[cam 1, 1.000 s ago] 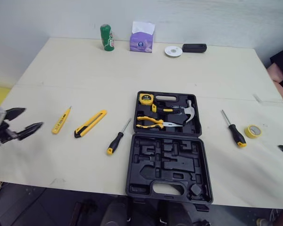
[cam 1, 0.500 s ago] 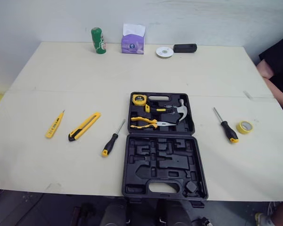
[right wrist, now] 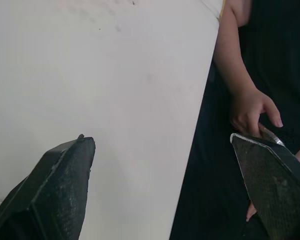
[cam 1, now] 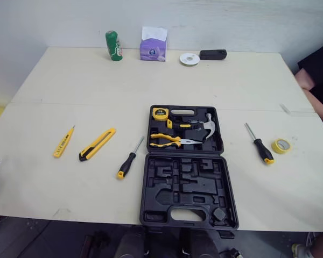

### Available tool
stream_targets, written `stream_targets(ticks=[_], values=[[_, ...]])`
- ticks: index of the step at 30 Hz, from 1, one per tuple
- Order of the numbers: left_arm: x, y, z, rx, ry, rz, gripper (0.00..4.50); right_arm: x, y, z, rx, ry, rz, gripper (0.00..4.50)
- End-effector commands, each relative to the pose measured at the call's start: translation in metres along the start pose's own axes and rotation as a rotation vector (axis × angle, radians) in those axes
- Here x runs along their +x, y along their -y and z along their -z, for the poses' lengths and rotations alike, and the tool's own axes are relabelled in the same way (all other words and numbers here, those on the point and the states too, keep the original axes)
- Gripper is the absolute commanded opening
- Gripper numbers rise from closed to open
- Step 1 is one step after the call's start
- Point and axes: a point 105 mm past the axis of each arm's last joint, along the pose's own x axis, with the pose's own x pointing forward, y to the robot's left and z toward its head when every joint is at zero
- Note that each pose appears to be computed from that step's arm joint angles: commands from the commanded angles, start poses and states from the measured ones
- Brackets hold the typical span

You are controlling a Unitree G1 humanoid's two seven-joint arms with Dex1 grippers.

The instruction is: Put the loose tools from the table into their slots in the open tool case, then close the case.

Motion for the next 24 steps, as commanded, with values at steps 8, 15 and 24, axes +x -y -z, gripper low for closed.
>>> stream_targets(ticks=[8, 15, 24], values=[[0.025, 0.043, -0.048, 0.068, 0.168, 0.185, 4.45, 0.011, -0.034, -0.096, 0.122, 0.434, -0.175, 4.5], [0.032, 0.105, -0.089, -0.018, 0.239, 0.32, 4.45, 0.013, -0.071, -0.151, 0.067, 0.702, -0.375, 4.5], [0.019, 0.202, -0.119, -0.132, 0.053, 0.591, 4.45, 0.012, -0.12, -0.203, 0.051, 0.983, -0.588, 4.5]])
